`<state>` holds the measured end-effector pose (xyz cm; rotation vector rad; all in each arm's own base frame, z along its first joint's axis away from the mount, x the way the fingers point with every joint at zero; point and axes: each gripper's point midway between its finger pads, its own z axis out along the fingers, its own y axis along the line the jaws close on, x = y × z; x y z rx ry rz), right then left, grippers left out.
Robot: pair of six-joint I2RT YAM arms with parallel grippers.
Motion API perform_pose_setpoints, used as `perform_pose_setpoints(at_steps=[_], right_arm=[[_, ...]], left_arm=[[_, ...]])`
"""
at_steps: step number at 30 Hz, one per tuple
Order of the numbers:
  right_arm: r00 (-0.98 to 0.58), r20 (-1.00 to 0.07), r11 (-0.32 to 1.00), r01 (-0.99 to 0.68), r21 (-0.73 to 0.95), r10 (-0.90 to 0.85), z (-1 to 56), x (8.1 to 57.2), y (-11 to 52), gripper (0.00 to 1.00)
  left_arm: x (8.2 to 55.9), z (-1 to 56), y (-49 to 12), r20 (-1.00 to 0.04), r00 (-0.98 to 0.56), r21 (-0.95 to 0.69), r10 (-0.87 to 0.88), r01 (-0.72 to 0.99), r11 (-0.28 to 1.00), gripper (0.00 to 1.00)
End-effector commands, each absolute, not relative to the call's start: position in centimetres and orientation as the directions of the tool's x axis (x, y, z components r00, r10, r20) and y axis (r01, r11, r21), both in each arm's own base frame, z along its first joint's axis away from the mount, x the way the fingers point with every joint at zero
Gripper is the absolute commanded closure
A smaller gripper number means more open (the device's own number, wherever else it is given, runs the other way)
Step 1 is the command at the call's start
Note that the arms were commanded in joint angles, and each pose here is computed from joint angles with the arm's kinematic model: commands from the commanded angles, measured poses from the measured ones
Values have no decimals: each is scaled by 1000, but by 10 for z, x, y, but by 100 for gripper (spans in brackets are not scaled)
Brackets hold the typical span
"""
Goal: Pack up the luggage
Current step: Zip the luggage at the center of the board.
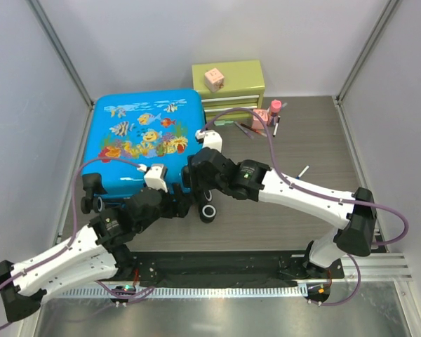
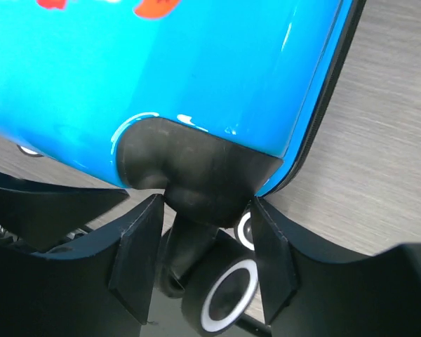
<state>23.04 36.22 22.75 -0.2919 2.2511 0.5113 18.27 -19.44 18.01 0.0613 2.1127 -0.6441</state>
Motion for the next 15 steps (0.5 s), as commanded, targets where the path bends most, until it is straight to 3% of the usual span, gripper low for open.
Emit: perform_pose_setpoints(at_steps=[1,13,15], right_arm=[[-517,-839,812,-409,417,171,326,249,370,99],[-568,-818,799,-448,401,92,310,236,361,98],[-604,-795,786,-463,409,58,296,225,361,94]], left_arm=[[193,190,-194,-810,-515,-450,-282,236,861,28],[189,152,-195,-790,-544,-464,-283,229,856,30],[187,155,-192,-792,-535,-473,-294,234,849,31]])
